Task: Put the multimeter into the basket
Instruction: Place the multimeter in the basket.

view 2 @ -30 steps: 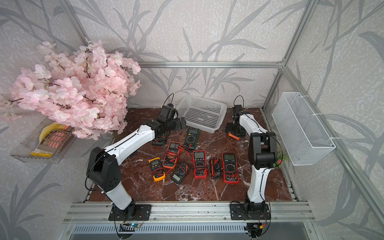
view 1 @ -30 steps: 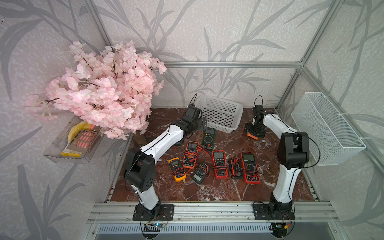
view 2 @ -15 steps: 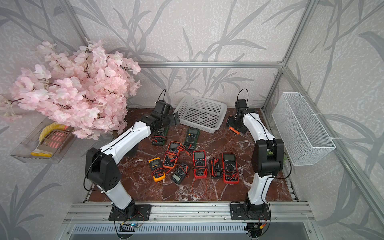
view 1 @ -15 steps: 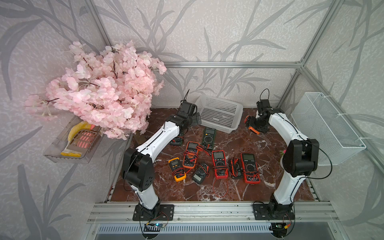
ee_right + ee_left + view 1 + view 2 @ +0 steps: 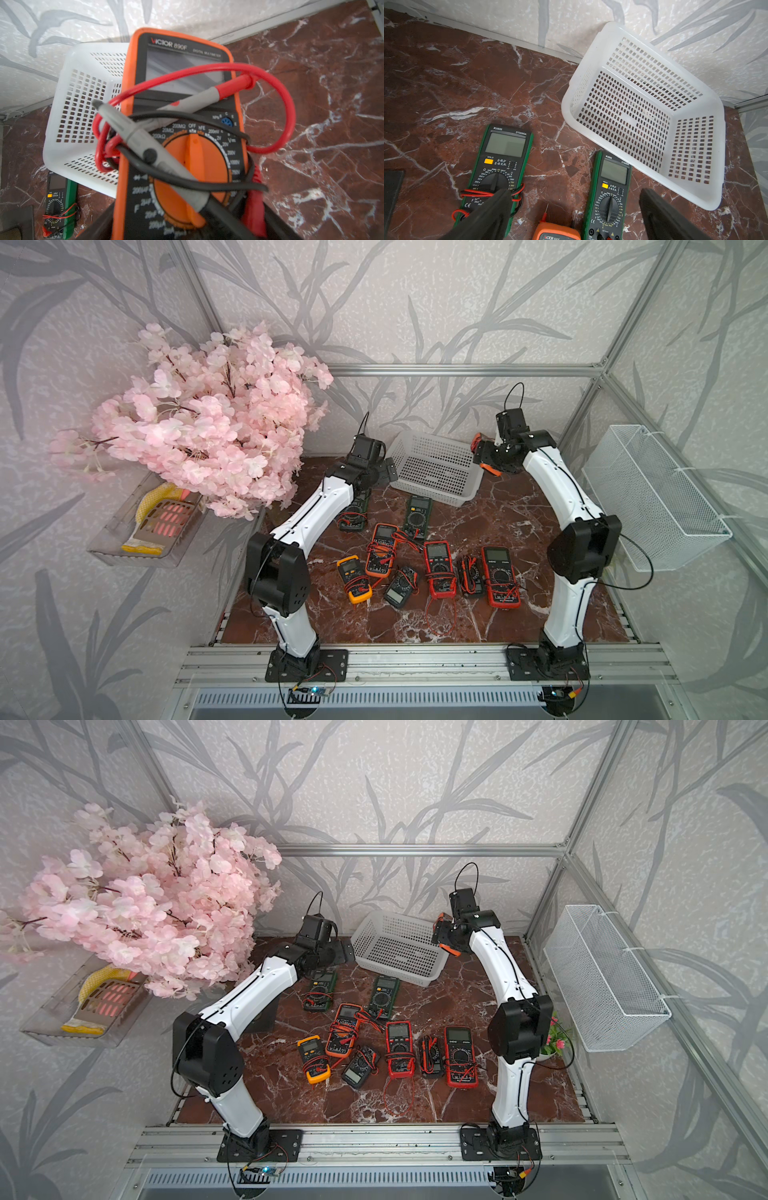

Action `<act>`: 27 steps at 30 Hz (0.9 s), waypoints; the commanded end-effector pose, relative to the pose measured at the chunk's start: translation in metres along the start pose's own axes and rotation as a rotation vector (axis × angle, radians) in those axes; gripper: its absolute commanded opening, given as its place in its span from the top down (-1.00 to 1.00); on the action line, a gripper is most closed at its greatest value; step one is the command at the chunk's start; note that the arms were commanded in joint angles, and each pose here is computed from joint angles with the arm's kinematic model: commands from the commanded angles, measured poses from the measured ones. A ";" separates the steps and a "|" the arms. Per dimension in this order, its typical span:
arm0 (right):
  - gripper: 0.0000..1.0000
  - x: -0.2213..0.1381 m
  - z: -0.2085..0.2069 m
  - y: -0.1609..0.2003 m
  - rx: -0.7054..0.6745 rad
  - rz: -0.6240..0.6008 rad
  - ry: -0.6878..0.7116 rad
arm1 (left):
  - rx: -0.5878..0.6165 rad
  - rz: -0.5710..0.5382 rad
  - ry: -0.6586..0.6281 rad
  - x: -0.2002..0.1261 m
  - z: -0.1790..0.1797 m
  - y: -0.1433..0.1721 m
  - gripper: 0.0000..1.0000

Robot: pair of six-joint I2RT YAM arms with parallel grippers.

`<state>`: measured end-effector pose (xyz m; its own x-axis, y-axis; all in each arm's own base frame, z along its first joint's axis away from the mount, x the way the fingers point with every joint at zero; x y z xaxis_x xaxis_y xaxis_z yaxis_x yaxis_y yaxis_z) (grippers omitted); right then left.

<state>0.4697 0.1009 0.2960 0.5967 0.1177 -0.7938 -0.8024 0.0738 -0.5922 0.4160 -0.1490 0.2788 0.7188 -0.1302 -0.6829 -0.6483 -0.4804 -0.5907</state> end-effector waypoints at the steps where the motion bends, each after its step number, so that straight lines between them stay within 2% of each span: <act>1: -0.32 0.018 0.015 -0.009 -0.022 -0.008 0.020 | -0.020 0.004 0.024 0.003 -0.003 -0.006 -1.00; 8: -0.32 0.076 0.048 -0.012 -0.068 0.013 0.032 | -0.041 0.008 0.041 0.007 -0.001 -0.006 -1.00; 15: -0.32 0.127 0.051 0.006 -0.066 0.081 0.098 | -0.049 0.020 0.043 0.007 0.007 0.001 -1.00; 25: -0.35 0.137 0.034 0.031 -0.100 0.167 0.237 | -0.066 0.036 0.051 0.007 0.013 0.004 -1.00; 27: -0.43 0.136 0.032 0.033 -0.106 0.176 0.261 | -0.068 0.040 0.053 0.007 0.014 0.006 -1.00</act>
<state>0.5301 0.1620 0.1433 0.4089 -0.0769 -0.9093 -0.9126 -0.0425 -0.4067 0.4198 -0.1440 0.2535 0.6867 -0.1790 -0.7045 -0.6754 -0.5154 -0.5274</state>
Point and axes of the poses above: each gripper's point midway between its finger pads, its own x axis out along the fingers, its own z axis along the line the jaws close on, y = z × x, the point moved 8 cm from there along -x, back along the fingers, and after that the axes turned 13 degrees about -x, right-handed, at the moved point
